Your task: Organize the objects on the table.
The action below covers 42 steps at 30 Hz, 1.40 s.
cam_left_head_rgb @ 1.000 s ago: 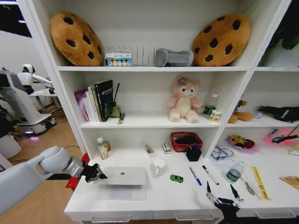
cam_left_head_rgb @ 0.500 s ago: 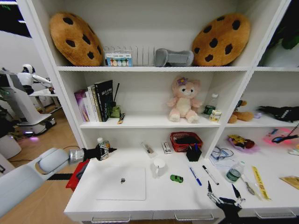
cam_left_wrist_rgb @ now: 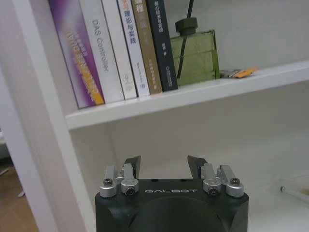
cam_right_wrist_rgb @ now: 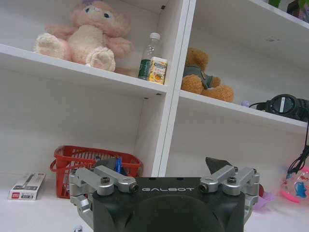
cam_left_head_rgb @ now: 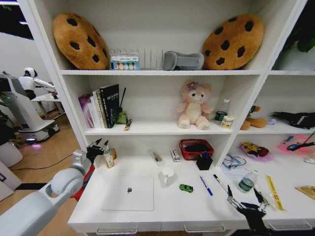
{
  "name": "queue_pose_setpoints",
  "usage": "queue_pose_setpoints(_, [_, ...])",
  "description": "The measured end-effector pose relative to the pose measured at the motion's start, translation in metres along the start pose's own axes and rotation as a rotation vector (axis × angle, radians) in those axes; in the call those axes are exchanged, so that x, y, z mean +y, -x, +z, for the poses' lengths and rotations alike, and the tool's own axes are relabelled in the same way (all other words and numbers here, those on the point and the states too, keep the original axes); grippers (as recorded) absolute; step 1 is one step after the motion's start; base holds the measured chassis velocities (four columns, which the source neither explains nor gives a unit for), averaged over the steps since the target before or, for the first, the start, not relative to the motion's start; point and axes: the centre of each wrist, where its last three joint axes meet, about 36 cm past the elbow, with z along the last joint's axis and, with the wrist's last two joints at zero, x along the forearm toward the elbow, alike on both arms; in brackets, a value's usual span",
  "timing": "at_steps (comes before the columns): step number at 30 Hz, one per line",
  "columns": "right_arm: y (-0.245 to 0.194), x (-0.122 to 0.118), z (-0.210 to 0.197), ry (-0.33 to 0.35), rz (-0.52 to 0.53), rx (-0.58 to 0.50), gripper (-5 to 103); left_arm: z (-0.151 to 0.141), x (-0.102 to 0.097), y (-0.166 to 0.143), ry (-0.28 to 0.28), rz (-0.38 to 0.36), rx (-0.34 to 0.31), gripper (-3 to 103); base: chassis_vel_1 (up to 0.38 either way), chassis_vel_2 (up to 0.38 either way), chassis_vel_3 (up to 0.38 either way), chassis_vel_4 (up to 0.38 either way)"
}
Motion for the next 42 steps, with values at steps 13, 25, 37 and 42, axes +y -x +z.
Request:
queue_pose_setpoints(13, [-0.003,0.007,0.0,0.015,0.01,0.023,100,0.014,-0.004,-0.098,-0.144,-0.116,0.037,99,0.0,0.0,0.0,0.0])
queue_pose_setpoints(25, [0.0,0.017,0.002,0.036,-0.015,0.029,100,0.024,-0.033,-0.166,-0.138,-0.157,0.019,100,0.0,0.0,0.0,0.0])
queue_pose_setpoints(37, [-0.001,0.024,0.002,0.045,-0.047,0.034,100,0.016,-0.045,-0.179,-0.17,-0.162,-0.014,100,0.0,0.0,0.0,0.0])
queue_pose_setpoints(42, [-0.002,0.028,0.002,0.059,-0.067,0.042,100,0.016,-0.046,-0.179,-0.161,-0.162,-0.023,100,0.0,0.0,0.0,0.0])
